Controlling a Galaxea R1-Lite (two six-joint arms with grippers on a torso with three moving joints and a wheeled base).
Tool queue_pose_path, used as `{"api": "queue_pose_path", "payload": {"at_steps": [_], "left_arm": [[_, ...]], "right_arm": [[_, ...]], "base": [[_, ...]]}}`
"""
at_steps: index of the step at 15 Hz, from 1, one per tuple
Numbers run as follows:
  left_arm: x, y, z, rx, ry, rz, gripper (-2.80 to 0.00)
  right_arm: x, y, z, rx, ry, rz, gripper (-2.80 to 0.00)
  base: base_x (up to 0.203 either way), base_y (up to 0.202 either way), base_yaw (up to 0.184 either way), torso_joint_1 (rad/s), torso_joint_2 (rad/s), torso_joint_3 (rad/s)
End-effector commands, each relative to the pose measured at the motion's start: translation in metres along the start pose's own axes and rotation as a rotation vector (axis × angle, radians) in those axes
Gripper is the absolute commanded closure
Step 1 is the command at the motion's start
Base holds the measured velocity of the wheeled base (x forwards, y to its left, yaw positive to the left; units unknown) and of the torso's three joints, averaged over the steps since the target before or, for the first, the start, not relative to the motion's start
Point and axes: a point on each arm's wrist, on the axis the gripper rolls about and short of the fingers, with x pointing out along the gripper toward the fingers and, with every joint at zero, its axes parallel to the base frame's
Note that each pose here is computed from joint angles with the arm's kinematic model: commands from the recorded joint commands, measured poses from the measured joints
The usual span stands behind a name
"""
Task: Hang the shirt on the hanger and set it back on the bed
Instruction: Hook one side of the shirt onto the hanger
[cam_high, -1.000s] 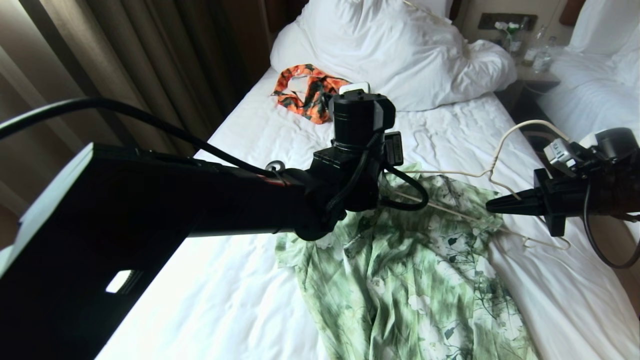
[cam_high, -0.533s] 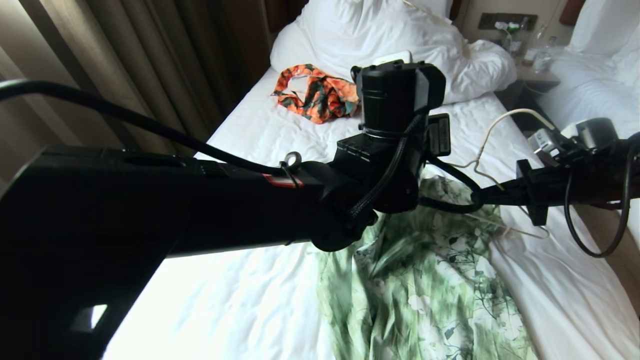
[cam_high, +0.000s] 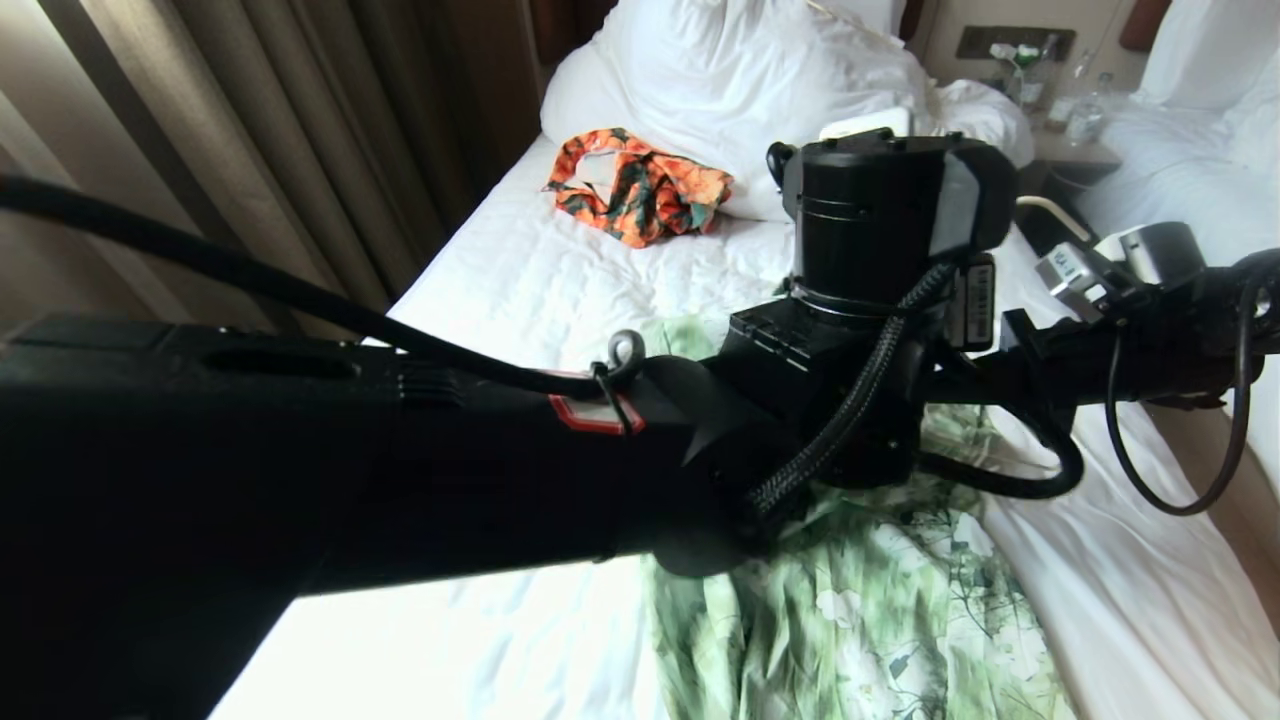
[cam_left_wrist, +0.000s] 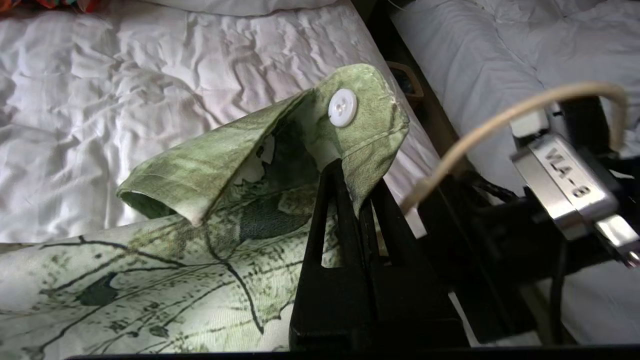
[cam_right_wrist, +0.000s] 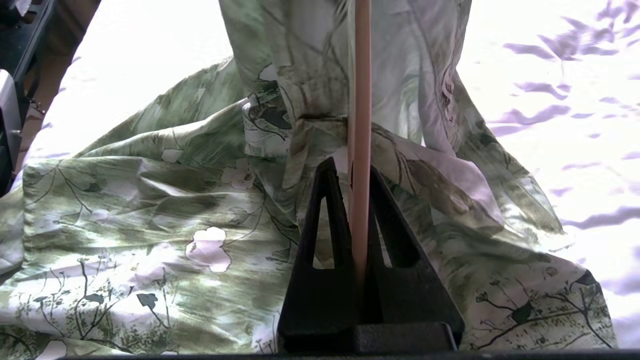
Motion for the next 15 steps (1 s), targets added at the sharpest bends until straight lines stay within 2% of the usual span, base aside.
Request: {"api": "queue_pose_path", "payload": {"at_steps": [1, 4, 10, 14, 15], "left_arm": [[-0.028, -0.016, 0.009, -0.013, 0.009, -0.060, 0.00], [-0.043, -0.034, 0.005, -0.015, 0.023, -0.114, 0.00], [-0.039, -0.038, -0.005, 0.004, 0.038, -0.111, 0.00], [-0.039, -0.036, -0.014, 0.024, 0.063, -0.104, 0.00], [-0.040, -0.037, -0.014, 0.028, 0.066, -0.102, -0.90]], "right_arm": [[-0.003, 0.003, 0.009, -0.022, -0.019, 0.005, 0.00], [0.003, 0.009, 0.020, -0.041, -0.036, 0.029, 0.00], [0.015, 0.022, 0.031, -0.054, -0.052, 0.076, 0.00], [0.014, 0.022, 0.032, -0.058, -0.053, 0.075, 0.00], [0.014, 0.022, 0.032, -0.058, -0.054, 0.075, 0.00]], "base": [[0.000, 0.000, 0.000, 0.000, 0.00, 0.000], [0.000, 0.000, 0.000, 0.000, 0.00, 0.000], [0.000, 0.000, 0.000, 0.000, 0.00, 0.000], [0.000, 0.000, 0.000, 0.000, 0.00, 0.000], [0.000, 0.000, 0.000, 0.000, 0.00, 0.000]]}}
